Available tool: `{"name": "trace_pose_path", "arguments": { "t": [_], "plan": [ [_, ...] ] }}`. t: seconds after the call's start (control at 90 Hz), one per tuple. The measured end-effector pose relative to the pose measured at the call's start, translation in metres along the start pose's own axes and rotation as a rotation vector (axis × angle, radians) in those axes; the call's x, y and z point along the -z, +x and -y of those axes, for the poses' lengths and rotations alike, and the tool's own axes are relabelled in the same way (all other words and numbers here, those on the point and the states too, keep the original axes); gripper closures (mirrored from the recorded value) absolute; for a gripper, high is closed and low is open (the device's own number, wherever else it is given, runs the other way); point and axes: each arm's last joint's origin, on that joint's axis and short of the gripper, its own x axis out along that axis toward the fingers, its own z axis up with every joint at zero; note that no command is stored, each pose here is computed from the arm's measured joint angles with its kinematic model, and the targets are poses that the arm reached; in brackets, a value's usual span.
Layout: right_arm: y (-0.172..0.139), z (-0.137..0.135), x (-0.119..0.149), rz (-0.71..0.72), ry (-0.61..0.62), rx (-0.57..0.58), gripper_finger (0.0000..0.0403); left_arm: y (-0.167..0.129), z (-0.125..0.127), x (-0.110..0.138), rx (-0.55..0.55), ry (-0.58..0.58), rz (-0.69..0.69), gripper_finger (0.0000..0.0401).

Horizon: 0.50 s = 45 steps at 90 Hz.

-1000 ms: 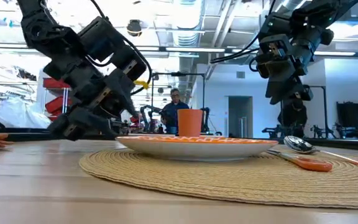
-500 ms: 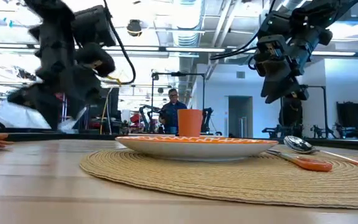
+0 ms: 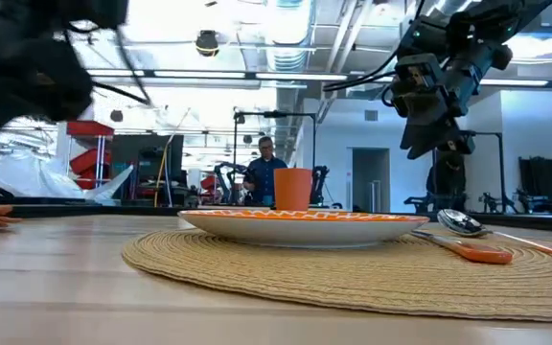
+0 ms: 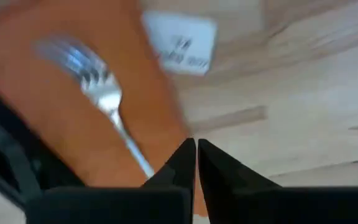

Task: Set table place
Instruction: Move the orange table napkin to the left of the brown placemat

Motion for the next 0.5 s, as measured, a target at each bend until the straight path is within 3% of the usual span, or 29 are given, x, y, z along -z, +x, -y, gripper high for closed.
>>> {"name": "trace_pose_path", "arguments": {
  "t": [0.233,0.5],
  "plan": [
    [0.0,0.0,0.0,0.001,-0.013,-0.001,0.0316,0.022,-0.009,0.028,-0.002,-0.143,0.023,0.0401],
    [0.0,0.0,0.0,0.001,-0.014,-0.001,0.0316,0.041,-0.021,0.029,-0.022,-0.261,0.066,0.0401]
  ]
}}
